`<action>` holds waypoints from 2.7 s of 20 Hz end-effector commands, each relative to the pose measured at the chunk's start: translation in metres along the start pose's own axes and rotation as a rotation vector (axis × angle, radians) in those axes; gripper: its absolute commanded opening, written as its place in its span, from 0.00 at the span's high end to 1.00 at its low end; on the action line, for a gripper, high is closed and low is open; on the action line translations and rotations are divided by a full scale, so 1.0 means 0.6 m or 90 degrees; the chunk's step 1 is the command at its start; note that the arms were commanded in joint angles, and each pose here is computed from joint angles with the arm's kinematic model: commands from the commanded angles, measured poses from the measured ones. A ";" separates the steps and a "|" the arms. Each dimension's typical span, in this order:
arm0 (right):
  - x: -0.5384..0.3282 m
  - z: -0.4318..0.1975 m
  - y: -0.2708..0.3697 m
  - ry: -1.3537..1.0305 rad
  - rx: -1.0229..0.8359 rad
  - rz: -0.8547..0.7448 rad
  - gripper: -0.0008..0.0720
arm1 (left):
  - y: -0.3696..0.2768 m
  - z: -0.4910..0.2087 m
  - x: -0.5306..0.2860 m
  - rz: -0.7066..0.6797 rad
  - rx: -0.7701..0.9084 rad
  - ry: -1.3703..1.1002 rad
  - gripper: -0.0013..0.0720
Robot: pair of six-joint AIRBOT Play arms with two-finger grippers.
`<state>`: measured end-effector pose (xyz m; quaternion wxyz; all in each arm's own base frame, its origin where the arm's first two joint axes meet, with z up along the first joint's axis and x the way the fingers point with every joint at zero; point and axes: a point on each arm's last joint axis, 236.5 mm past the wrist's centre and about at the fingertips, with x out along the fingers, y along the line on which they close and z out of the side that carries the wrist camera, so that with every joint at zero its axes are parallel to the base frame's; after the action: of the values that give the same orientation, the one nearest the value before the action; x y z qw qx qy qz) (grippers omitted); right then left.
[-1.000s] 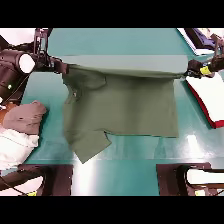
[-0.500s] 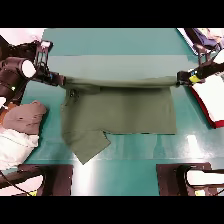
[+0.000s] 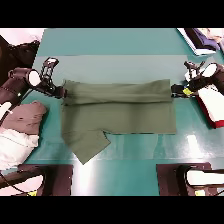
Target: Fold the shirts.
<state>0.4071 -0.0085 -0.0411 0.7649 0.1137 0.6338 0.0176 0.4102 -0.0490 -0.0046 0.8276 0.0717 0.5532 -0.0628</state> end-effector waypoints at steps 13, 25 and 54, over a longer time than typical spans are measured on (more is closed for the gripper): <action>-0.127 -0.055 0.055 -0.045 -0.038 0.050 0.49 | -0.109 -0.261 -0.084 -0.134 -0.169 0.190 0.32; -0.136 -0.061 0.061 -0.050 -0.039 0.056 0.49 | -0.257 -0.414 -0.098 -0.198 -0.138 0.299 0.32; -0.022 -0.297 -0.024 0.205 0.010 0.018 0.49 | -0.275 -0.349 -0.076 -0.231 -0.171 0.189 0.95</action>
<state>0.2625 0.0093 -0.0344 0.6882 0.1090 0.7151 0.0570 0.1658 -0.1690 -0.0556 0.7048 -0.1372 0.6863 -0.1158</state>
